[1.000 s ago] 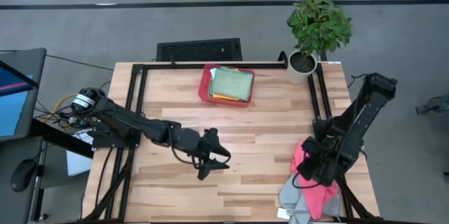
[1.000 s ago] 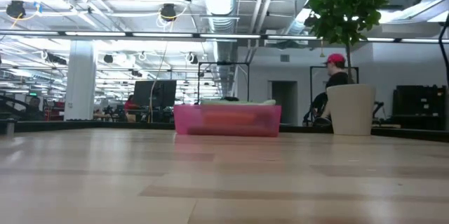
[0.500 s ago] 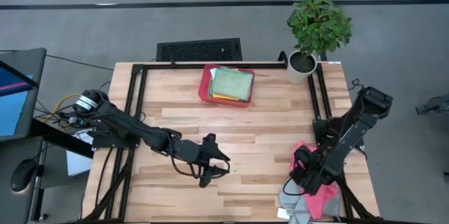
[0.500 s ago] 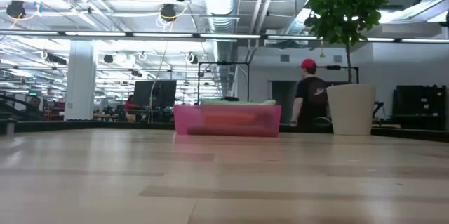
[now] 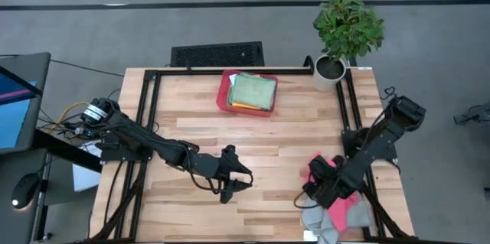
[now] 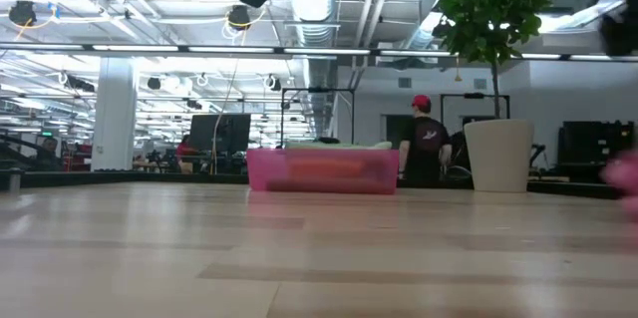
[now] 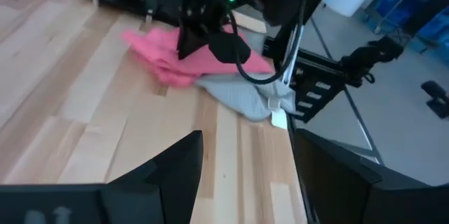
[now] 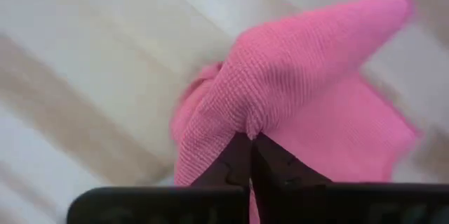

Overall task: Fold microfiber towels
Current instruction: Fold the pink microfiber cloth

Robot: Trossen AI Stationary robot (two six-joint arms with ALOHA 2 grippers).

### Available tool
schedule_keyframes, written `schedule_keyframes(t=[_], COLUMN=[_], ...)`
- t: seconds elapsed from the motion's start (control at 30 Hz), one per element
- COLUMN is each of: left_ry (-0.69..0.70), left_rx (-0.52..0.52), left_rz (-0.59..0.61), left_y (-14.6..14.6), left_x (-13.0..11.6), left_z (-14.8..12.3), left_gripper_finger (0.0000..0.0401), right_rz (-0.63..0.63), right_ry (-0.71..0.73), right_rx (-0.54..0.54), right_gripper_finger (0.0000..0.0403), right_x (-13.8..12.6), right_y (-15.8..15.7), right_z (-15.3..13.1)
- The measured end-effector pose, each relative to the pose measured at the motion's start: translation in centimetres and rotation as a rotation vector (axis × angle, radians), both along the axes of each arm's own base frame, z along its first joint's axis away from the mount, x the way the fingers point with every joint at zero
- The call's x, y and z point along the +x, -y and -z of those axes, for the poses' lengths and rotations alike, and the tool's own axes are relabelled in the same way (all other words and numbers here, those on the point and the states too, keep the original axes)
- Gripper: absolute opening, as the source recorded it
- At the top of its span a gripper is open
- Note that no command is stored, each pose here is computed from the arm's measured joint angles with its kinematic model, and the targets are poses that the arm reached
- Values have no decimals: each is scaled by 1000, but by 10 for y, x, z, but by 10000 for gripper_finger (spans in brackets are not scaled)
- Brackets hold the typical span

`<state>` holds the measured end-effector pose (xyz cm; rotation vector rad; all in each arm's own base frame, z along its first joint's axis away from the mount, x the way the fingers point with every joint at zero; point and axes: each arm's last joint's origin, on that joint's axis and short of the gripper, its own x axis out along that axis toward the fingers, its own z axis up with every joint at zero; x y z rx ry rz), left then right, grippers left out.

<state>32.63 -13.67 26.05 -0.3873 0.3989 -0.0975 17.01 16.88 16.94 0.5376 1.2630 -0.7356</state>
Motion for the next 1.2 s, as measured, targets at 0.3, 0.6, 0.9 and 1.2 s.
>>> schedule_keyframes(t=[0.3,0.6,0.9,1.2], left_ry=[0,-35,180,223], left_rx=[50,57,-236,-350], left_rz=[-67,-117,-235,-308], left_y=[-2,-3,-11,-23], left_x=[1,-3,-16,-20], left_z=[3,14,38,54], left_gripper_finger=[216,216,216,216], right_rz=[-178,-343,-368,-396], right_ry=[373,672,731,746], right_rx=[-97,-302,-436,-512], right_gripper_finger=[17,12,15,17], right_x=[48,73,62,67], right_y=[4,-10,-22,-21], right_z=[-72,-98,-101,-105])
